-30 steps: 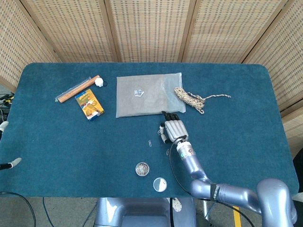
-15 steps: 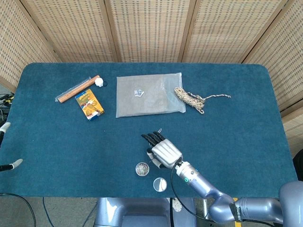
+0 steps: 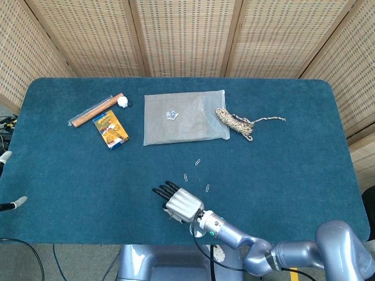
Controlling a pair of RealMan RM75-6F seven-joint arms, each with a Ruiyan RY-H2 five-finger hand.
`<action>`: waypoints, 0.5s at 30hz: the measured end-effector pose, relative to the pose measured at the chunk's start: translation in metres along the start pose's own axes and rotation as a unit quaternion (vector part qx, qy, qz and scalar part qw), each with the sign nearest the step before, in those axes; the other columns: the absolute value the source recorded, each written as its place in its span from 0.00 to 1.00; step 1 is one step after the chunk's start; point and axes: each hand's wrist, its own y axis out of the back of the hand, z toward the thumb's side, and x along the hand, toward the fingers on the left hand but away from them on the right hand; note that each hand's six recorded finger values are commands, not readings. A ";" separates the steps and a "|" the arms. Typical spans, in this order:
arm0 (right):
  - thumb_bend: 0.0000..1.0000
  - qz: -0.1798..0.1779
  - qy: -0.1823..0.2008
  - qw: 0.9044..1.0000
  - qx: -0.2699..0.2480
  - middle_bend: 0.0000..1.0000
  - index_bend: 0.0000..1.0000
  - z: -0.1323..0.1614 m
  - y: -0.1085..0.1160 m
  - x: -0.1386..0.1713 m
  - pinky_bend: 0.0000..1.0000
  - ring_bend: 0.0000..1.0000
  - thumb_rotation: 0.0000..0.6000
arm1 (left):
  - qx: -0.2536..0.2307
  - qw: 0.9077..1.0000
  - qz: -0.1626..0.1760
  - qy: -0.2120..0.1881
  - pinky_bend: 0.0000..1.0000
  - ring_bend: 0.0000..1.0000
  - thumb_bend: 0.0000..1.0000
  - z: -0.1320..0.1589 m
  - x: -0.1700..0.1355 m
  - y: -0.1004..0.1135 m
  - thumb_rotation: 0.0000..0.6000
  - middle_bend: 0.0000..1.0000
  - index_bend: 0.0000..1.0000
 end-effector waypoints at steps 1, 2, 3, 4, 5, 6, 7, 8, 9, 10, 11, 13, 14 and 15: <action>0.43 -0.001 -0.001 1.000 0.002 0.01 0.70 0.000 0.000 -0.002 0.00 0.00 1.00 | -0.001 1.000 -0.001 0.001 0.00 0.00 0.00 -0.001 0.000 0.000 1.00 0.00 0.00; 0.43 -0.002 -0.002 1.000 0.005 0.01 0.70 -0.001 0.001 -0.003 0.00 0.00 1.00 | -0.001 1.000 -0.001 0.001 0.00 0.00 0.00 -0.001 0.000 0.000 1.00 0.00 0.00; 0.43 -0.001 -0.003 1.000 0.005 0.01 0.70 -0.002 0.000 -0.004 0.00 0.00 1.00 | -0.001 1.000 -0.002 0.002 0.00 0.00 0.00 -0.002 0.001 0.000 1.00 0.00 0.00; 0.43 0.001 -0.004 1.000 0.006 0.01 0.70 -0.002 0.000 -0.004 0.00 0.00 1.00 | -0.002 1.000 -0.003 0.002 0.00 0.00 0.00 -0.002 0.001 0.000 1.00 0.00 0.00; 0.43 0.003 -0.005 1.000 0.008 0.01 0.70 -0.003 -0.001 -0.005 0.00 0.00 1.00 | -0.002 1.000 -0.003 0.002 0.00 0.00 0.00 -0.002 0.002 0.000 1.00 0.00 0.00; 0.43 0.004 -0.005 1.000 0.011 0.01 0.70 -0.004 -0.001 -0.005 0.00 0.00 1.00 | -0.002 1.000 -0.003 0.002 0.00 0.00 0.00 -0.002 0.002 0.000 1.00 0.00 0.00; 0.43 0.004 -0.006 1.000 0.014 0.01 0.70 -0.004 -0.002 -0.005 0.00 0.00 1.00 | -0.002 1.000 -0.004 0.002 0.00 0.00 0.00 -0.002 0.002 0.000 1.00 0.00 0.00; 0.43 0.005 -0.008 1.000 0.016 0.01 0.70 -0.005 -0.002 -0.005 0.00 0.00 1.00 | -0.002 1.000 -0.004 0.002 0.00 0.00 0.00 -0.002 0.002 0.000 1.00 0.00 0.00; 0.43 0.006 -0.009 1.000 0.017 0.01 0.70 -0.006 -0.003 -0.005 0.00 0.00 1.00 | -0.001 1.000 -0.004 0.001 0.00 0.00 0.00 -0.002 0.002 0.000 1.00 0.00 0.00; 0.43 0.006 -0.009 1.000 0.018 0.01 0.70 -0.006 -0.003 -0.005 0.00 0.00 1.00 | -0.001 1.000 -0.004 0.001 0.00 0.00 0.00 -0.001 0.002 -0.001 1.00 0.00 0.00; 0.43 0.006 -0.010 1.000 0.021 0.01 0.70 -0.007 -0.003 -0.005 0.00 0.00 1.00 | -0.001 1.000 -0.004 0.001 0.00 0.00 0.00 -0.001 0.002 -0.001 1.00 0.00 0.00; 0.43 0.005 -0.012 1.000 0.026 0.01 0.70 -0.008 -0.002 -0.006 0.00 0.00 1.00 | -0.001 1.000 -0.004 0.001 0.00 0.00 0.00 -0.001 0.002 -0.001 1.00 0.00 0.00; 0.43 0.004 -0.014 0.999 0.030 0.01 0.70 -0.010 -0.002 -0.006 0.00 0.00 1.00 | -0.002 1.000 -0.004 0.001 0.00 0.00 0.00 -0.001 0.002 -0.001 1.00 0.00 0.00; 0.43 0.003 -0.015 0.999 0.033 0.01 0.70 -0.011 -0.001 -0.005 0.00 0.00 1.00 | -0.002 1.000 -0.004 0.001 0.00 0.00 0.00 -0.001 0.002 -0.001 1.00 0.00 0.00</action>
